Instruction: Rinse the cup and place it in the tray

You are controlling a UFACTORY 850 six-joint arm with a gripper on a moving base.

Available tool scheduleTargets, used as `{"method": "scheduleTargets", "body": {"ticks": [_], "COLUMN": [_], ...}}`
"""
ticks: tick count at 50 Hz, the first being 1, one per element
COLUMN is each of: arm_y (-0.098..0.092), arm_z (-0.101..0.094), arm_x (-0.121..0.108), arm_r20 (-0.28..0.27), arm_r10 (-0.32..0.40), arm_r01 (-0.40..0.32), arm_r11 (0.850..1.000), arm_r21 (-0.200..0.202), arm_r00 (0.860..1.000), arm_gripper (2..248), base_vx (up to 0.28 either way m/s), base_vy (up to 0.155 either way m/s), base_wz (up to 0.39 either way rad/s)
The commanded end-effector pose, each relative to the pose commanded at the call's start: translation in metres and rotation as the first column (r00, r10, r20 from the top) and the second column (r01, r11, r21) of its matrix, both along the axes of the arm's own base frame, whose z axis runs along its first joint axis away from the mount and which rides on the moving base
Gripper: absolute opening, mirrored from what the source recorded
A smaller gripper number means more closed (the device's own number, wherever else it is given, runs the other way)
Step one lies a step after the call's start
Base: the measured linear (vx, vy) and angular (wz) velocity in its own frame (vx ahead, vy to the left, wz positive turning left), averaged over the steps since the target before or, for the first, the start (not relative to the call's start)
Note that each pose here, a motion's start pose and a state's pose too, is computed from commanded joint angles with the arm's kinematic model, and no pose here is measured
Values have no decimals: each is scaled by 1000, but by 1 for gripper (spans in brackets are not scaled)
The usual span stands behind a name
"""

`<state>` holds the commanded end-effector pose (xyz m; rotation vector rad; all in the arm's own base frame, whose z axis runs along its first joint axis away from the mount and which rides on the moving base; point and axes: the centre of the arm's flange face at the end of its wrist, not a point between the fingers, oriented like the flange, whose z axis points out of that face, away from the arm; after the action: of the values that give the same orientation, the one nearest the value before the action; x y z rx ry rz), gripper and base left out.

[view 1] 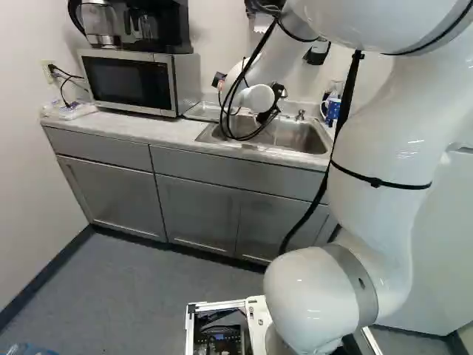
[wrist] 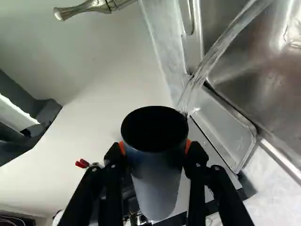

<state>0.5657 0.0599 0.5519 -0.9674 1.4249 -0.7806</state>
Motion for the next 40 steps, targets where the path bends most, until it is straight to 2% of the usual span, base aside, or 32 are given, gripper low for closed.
{"method": "scheduleTargets", "body": {"ticks": [9, 18, 40], "arm_y": [0, 0, 0], "arm_z": [0, 0, 0], "arm_x": [0, 0, 0], "arm_r20": [-8, -16, -16], "arm_r10": [-8, -16, -16], "arm_r01": [9, 18, 18], "arm_r11": [996, 982, 982], "arm_r21": [94, 187, 187], "arm_r00": [1000, 1000, 1000], "arm_gripper": [125, 125, 125], "base_vx": [0, 0, 0], "base_vy": [0, 0, 0], "base_wz": [0, 0, 0]}}
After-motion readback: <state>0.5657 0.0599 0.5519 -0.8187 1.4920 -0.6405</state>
